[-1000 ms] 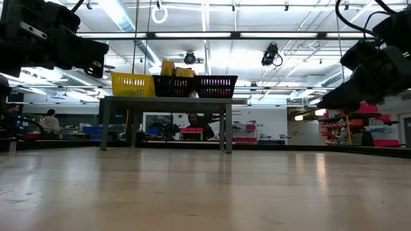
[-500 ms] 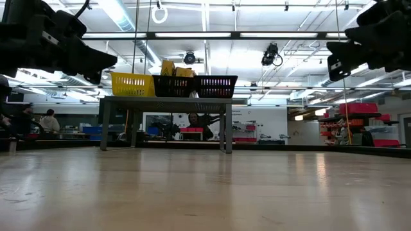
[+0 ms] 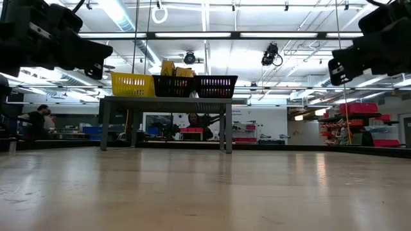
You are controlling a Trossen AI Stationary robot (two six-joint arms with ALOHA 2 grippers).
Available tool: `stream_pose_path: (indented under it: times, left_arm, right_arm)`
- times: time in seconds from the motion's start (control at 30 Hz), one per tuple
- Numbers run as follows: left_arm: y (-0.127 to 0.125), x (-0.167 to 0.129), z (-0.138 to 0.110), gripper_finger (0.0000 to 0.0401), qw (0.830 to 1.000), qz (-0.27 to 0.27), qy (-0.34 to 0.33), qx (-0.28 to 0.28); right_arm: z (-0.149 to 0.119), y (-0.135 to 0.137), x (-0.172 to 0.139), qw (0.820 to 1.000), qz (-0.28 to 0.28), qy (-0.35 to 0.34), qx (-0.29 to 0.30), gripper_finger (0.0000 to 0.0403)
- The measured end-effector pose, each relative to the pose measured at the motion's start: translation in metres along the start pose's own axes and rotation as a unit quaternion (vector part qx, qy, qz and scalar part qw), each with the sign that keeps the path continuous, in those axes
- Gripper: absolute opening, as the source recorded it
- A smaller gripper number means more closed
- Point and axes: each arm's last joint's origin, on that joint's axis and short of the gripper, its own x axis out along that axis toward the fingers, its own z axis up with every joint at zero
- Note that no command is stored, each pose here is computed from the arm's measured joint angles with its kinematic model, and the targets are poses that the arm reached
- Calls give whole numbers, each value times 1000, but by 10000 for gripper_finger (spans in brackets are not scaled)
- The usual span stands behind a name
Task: Pick & Place Office Desk Supplies
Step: Return to Home Position
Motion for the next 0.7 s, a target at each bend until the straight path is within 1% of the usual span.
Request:
stream_pose_path:
  times: [0.1,0.2,0.7]
  left_arm:
    - [2,0,0,8,999,30,0,16]
    - [3,0,0,8,999,49,0,18]
    - [3,0,0,9,999,50,-1,17]
  right_arm:
    - [-4,0,0,1000,-2,19,18,165]
    - [-5,0,0,1000,-3,22,20,165]
    - [-5,0,0,1000,-3,22,20,165]
